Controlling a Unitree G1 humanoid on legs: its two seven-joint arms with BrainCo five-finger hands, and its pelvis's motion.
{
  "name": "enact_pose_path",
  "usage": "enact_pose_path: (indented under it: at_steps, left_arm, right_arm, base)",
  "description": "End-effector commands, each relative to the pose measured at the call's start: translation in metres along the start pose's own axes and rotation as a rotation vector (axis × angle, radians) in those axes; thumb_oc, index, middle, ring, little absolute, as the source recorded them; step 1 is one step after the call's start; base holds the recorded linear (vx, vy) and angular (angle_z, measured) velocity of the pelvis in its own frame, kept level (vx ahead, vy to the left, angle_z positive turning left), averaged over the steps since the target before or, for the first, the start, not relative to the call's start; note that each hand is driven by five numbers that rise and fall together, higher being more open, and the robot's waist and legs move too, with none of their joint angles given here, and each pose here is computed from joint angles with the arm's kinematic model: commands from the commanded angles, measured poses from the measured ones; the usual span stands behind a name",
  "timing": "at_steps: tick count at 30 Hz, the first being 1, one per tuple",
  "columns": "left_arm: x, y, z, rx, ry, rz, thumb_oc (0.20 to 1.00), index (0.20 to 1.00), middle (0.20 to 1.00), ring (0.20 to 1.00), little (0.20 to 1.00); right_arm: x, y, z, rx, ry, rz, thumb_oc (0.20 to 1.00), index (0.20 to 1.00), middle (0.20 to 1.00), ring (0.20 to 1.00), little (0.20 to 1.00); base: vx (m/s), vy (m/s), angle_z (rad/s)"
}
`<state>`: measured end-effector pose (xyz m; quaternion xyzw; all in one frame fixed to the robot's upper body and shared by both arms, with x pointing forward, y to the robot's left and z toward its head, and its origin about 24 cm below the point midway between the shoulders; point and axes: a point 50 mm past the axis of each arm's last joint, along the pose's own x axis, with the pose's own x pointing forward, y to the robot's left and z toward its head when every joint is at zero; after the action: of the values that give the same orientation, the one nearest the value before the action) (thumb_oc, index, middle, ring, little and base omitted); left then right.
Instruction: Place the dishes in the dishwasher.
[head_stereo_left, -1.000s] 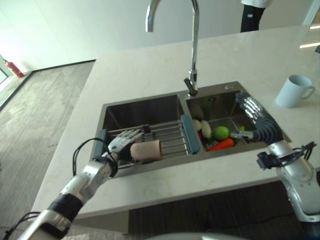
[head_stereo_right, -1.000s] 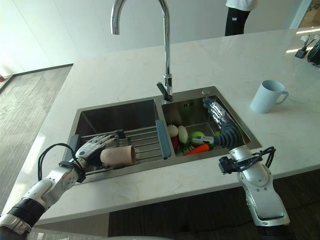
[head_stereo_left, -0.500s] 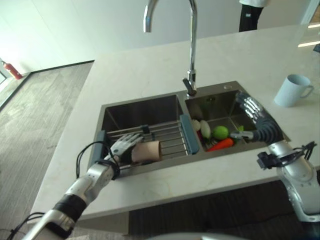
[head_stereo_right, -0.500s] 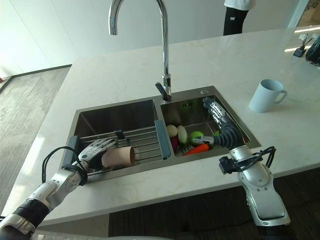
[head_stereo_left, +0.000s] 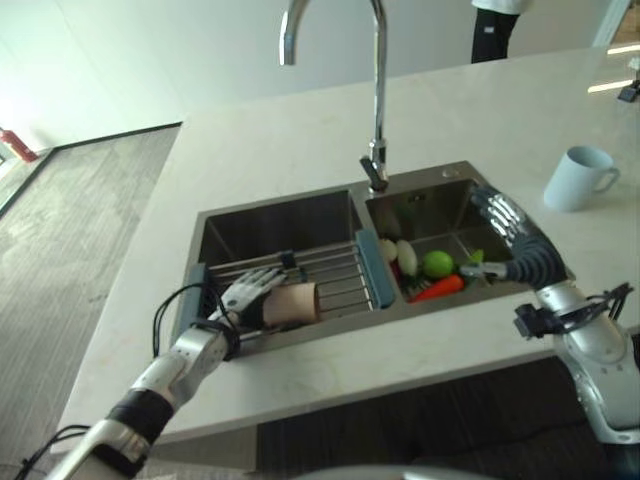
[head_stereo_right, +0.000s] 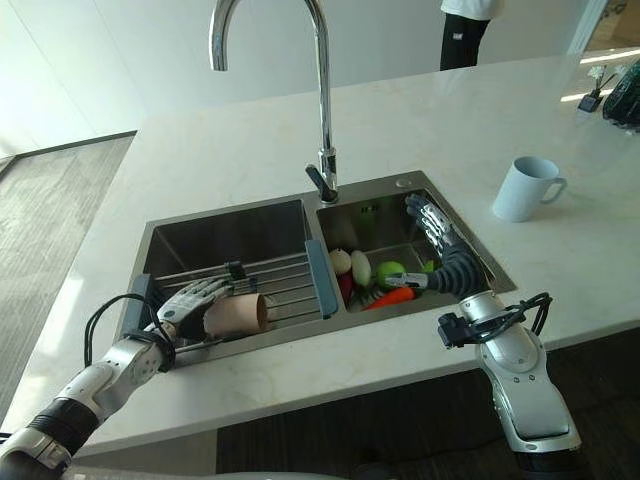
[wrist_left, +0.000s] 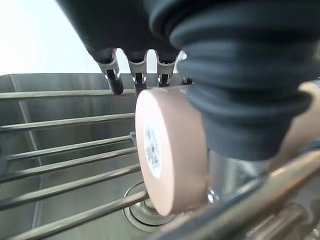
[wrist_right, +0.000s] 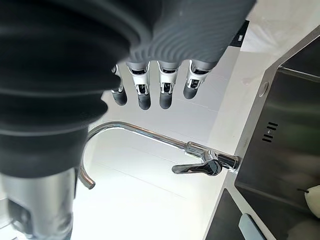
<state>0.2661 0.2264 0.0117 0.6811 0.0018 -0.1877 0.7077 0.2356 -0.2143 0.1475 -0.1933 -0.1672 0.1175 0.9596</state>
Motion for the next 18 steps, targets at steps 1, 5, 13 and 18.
enact_pose_path:
  at_steps: [1, 5, 13, 18]
  left_arm:
    - [0.01, 0.02, -0.011, 0.066, 0.011, 0.035, 1.0, 1.0, 1.0, 1.0, 1.0]
    - [0.012, 0.018, -0.009, 0.051, 0.013, 0.028, 1.0, 1.0, 1.0, 1.0, 1.0]
    - [0.013, 0.009, -0.01, 0.043, 0.035, 0.0, 1.0, 1.0, 1.0, 1.0, 1.0]
    - [0.014, 0.001, -0.011, 0.035, 0.053, -0.027, 1.0, 1.0, 1.0, 1.0, 1.0]
  right_arm:
    - [0.013, -0.005, 0.033, -0.065, -0.184, -0.004, 1.0, 1.0, 1.0, 1.0, 1.0]
    - [0.012, -0.005, 0.034, -0.064, -0.187, -0.004, 1.0, 1.0, 1.0, 1.0, 1.0]
    - [0.013, -0.006, 0.036, -0.07, -0.19, 0.009, 1.0, 1.0, 1.0, 1.0, 1.0]
    - [0.013, -0.006, 0.037, -0.072, -0.192, 0.015, 1.0, 1.0, 1.0, 1.0, 1.0]
  base:
    - [0.0, -0.008, -0.07]
    - [0.0, -0.001, -0.01]
    - [0.0, 0.003, -0.03]
    - [0.0, 0.0, 0.0]
